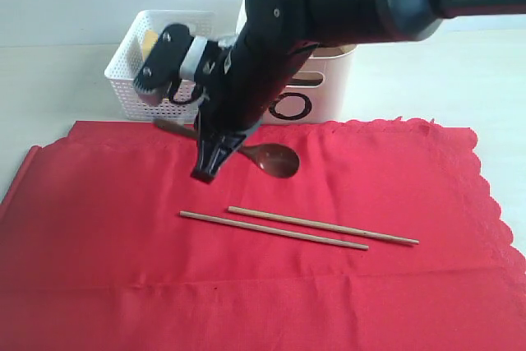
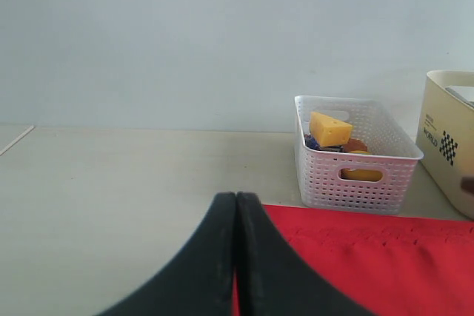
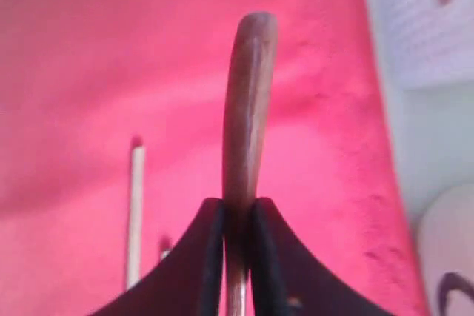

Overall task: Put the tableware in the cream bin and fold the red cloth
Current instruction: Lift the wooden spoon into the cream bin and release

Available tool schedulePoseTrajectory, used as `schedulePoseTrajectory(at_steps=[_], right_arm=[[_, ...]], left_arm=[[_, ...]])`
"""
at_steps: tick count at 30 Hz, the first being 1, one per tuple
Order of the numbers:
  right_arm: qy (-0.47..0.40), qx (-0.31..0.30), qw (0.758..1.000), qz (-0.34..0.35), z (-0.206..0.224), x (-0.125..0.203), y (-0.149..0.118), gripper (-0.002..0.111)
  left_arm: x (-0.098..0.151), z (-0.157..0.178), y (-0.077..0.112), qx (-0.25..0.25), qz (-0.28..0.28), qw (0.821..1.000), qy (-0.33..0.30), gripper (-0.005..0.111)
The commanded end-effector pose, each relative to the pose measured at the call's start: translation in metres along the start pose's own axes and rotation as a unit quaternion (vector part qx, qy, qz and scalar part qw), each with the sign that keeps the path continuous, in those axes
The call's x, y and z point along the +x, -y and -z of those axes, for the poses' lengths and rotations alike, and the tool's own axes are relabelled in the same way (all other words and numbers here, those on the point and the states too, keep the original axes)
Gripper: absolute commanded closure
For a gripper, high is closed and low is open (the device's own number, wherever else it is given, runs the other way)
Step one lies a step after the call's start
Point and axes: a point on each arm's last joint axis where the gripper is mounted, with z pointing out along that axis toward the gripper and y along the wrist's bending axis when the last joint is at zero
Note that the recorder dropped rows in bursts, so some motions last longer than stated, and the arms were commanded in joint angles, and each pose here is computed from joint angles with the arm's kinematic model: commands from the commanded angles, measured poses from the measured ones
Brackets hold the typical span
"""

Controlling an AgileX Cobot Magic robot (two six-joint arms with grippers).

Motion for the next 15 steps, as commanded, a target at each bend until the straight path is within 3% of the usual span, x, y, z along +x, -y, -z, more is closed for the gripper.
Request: schedulePoseTrajectory(at_steps=[1, 8, 12, 15], right_arm=[[0.105, 0.097, 0.989, -0.044, 0.034, -0.012, 0.032, 0.107], [0.261, 0.228, 0.925, -0.155, 0.069, -0.007, 0.094, 0.107], [0.316, 0.254, 0.884, -0.231, 0.081, 0.002, 0.116, 0.107], [0.329, 0.268, 0.873, -0.241, 0.085, 0.006, 0.125, 0.107]], left_arm=[[-0.001, 0.0, 0.0, -0.001, 0.002, 1.0, 0.005, 0.105], [-0.001, 0.0, 0.0, -0.001, 0.002, 1.0, 0.005, 0.105], [-0.001, 0.0, 0.0, -0.001, 0.002, 1.0, 0.005, 0.105], [-0.001, 0.0, 0.0, -0.001, 0.002, 1.0, 0.005, 0.105]])
